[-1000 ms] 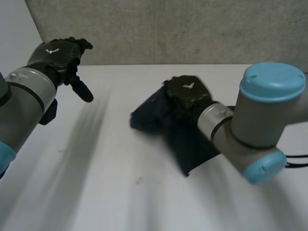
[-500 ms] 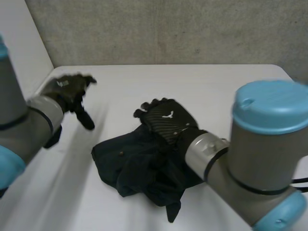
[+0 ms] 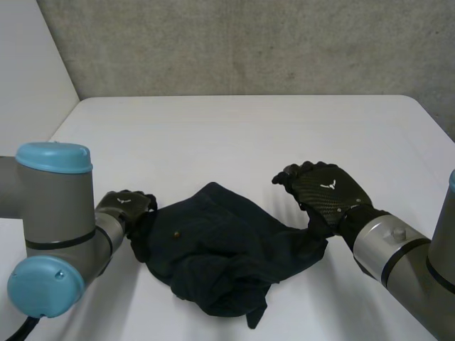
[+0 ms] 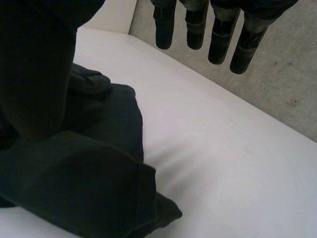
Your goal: Fold the shorts.
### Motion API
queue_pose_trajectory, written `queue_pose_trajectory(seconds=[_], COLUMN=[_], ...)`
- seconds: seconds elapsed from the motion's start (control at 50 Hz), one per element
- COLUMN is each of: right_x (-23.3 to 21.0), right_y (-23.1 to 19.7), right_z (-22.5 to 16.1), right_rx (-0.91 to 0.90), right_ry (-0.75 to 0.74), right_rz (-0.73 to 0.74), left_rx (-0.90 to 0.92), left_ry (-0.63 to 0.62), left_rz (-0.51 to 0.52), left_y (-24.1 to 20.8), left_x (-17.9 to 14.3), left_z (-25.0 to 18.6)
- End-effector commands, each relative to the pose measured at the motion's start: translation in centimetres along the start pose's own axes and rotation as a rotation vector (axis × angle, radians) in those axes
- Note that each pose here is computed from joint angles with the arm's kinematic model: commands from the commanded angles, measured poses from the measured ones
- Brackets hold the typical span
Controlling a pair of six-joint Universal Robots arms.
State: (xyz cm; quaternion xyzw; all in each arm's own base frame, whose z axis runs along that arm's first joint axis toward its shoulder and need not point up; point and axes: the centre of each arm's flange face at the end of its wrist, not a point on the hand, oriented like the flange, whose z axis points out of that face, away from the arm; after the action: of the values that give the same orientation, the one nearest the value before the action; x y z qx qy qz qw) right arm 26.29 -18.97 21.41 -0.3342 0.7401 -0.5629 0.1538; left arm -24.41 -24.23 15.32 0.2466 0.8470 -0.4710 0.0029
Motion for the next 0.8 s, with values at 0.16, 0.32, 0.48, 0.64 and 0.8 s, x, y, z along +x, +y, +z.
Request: queue_pose_trajectory(seconds=[0.16, 0.32, 0.48, 0.64, 0.8], right_x=[-0.2, 0.1, 0.2, 0.8, 3.9], right_y=[0.9, 0.4, 0.3, 0.3, 0.3], right_z=[-0.5, -0.8, -0.8, -0.6, -0.3], right_rx=[-0.006, 0.016, 0.020, 0.024, 0.017], right_ry=[-0.004, 0.008, 0.011, 0.033, 0.136], right_rz=[0.003, -0.001, 0.000, 0.005, 0.045], left_rx=[0.006, 0.181, 0.432, 0.609, 0.773], left_ry=[-0.005, -0.173, -0.395, -0.350, 0.056], left_rz=[0.000, -0.045, -0.053, 0.091, 0.212], left_y=[0.3, -4.0, -11.3, -15.7, -15.7], left_x=[0.3, -2.2, -8.3, -6.2, 5.8], left_z=[1.8, 0.6, -2.3, -3.8, -4.9])
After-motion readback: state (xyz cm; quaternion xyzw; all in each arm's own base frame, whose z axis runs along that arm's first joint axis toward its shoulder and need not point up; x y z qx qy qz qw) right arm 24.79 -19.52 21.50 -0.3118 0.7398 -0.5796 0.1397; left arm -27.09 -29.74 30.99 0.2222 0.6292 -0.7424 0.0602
